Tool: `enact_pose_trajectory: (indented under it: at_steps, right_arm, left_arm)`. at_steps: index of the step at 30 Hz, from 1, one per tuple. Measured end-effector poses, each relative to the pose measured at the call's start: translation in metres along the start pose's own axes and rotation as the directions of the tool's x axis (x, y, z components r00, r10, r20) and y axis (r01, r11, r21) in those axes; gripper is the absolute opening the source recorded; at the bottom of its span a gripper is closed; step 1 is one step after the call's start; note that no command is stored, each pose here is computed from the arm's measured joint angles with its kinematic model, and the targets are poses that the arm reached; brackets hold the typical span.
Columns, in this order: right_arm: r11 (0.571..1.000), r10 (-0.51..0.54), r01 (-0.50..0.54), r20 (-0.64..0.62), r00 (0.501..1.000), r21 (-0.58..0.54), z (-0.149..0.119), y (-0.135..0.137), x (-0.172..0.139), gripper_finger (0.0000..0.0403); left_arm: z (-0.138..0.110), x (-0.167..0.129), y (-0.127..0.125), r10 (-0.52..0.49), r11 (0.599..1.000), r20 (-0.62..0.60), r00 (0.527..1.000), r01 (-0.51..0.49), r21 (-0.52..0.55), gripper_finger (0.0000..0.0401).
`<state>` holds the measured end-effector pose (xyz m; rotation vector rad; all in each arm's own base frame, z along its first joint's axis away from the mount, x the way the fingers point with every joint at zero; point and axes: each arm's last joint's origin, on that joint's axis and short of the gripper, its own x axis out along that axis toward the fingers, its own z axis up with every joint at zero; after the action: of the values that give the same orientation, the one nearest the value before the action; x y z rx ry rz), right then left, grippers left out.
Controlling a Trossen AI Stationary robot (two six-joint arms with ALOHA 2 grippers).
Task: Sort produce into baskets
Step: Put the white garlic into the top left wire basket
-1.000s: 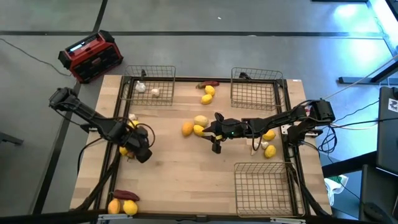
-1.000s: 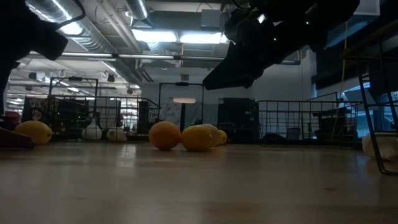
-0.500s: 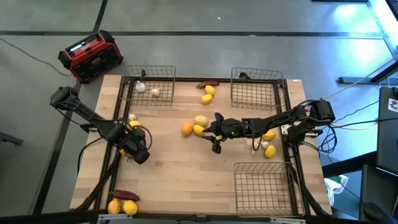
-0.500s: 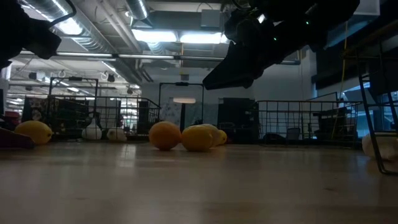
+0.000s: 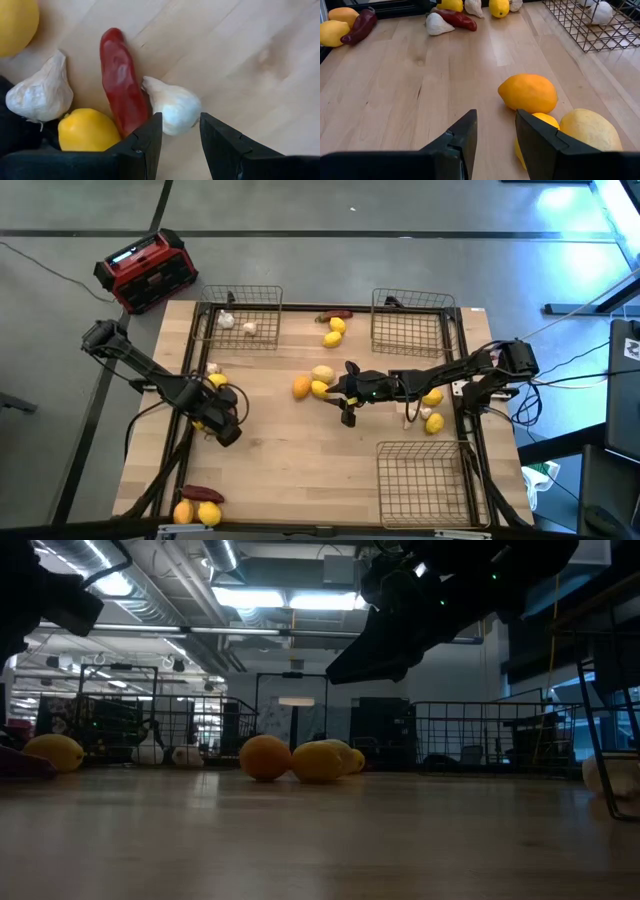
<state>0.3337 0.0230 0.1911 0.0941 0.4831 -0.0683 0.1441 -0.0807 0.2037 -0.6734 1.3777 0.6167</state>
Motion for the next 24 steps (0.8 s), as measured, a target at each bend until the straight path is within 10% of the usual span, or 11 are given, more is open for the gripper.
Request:
enact_pose_trajectory:
  at_steps: [24]
  right_arm:
    - [1.0,-0.001,0.001,-0.008,1.0,0.0,-0.001,0.0,0.0,0.0134]
  left_arm:
    - [-0.004,0.034,-0.005,-0.007,1.0,-0.11,0.994,0.01,0.029,0.0128]
